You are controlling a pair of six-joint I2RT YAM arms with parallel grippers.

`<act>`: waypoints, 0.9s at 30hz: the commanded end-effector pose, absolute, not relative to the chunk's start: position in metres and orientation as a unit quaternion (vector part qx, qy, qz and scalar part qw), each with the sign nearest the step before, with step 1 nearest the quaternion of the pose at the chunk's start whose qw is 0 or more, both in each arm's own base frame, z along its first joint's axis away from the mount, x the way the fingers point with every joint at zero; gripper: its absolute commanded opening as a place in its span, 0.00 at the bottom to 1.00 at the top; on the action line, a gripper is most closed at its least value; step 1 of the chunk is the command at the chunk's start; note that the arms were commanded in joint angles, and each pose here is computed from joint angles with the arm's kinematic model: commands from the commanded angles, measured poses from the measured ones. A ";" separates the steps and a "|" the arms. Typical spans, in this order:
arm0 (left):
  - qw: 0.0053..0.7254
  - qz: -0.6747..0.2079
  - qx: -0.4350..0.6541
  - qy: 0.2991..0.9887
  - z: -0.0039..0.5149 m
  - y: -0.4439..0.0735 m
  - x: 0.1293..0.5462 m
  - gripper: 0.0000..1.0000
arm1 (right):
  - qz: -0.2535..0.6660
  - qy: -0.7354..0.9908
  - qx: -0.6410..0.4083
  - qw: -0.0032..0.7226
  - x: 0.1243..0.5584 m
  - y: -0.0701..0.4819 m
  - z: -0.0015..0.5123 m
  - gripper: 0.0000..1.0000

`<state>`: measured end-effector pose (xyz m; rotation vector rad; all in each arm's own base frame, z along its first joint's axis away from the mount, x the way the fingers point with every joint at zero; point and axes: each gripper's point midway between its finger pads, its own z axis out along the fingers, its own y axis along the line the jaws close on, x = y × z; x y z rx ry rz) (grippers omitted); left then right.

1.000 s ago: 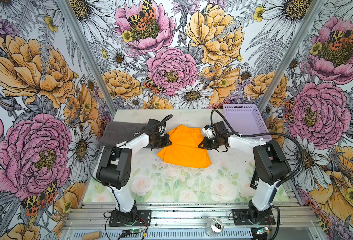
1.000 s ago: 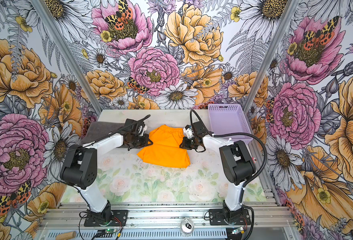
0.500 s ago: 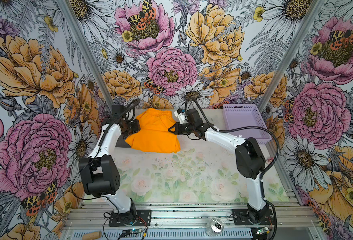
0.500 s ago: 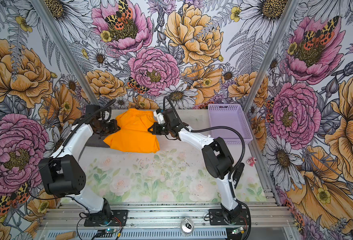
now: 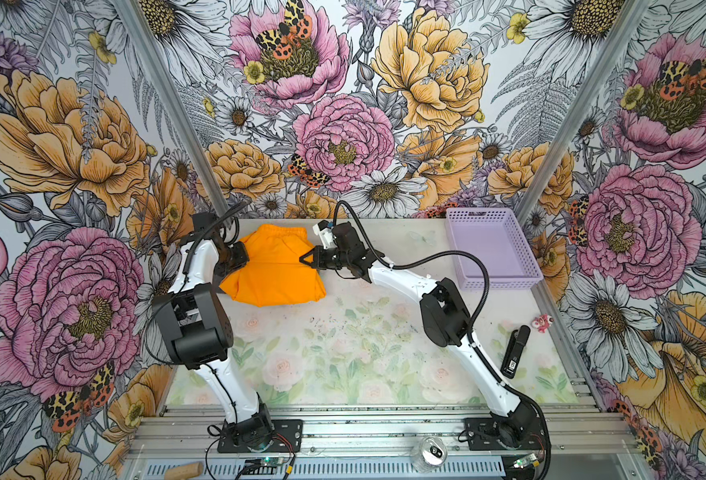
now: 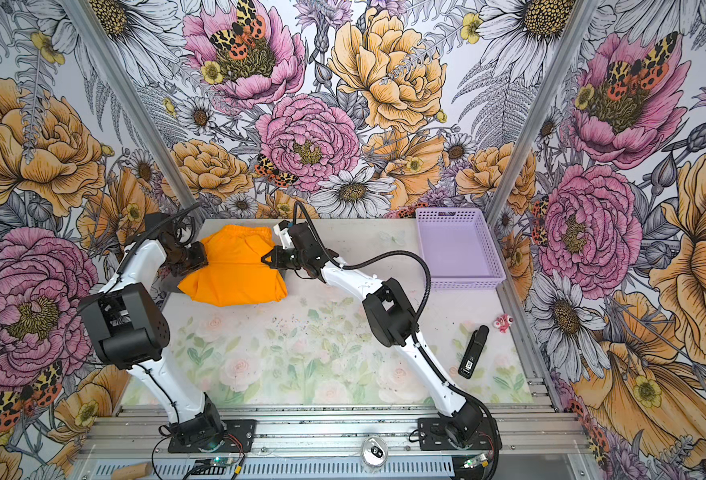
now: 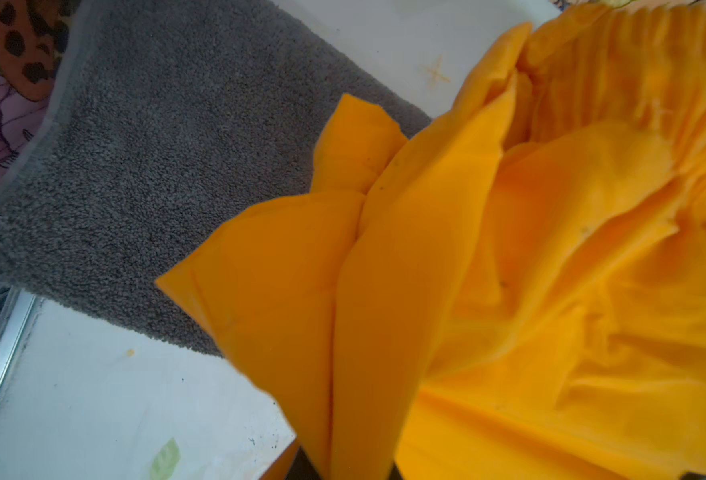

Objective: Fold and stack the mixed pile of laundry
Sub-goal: 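Carry the shorts with both grippers onto the grey towel and release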

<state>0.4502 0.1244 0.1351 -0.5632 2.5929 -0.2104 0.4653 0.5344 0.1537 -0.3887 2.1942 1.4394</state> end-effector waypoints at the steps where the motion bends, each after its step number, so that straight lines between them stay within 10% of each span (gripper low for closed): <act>1: 0.297 -0.022 -0.232 0.926 0.155 0.176 0.470 0.00 | 0.539 0.798 -0.120 0.242 0.484 0.531 0.155 0.00; 14: 0.296 -0.019 -0.235 0.926 0.134 0.195 0.496 0.00 | 0.528 0.810 -0.095 0.236 0.497 0.530 0.120 0.00; 20: 0.304 0.010 -0.244 0.921 0.144 0.205 0.494 0.48 | 0.519 0.815 -0.079 0.244 0.509 0.519 0.121 0.47; 27: 0.326 0.013 -0.245 0.913 0.166 0.201 0.485 0.69 | 0.461 0.838 -0.075 0.283 0.512 0.489 0.148 0.61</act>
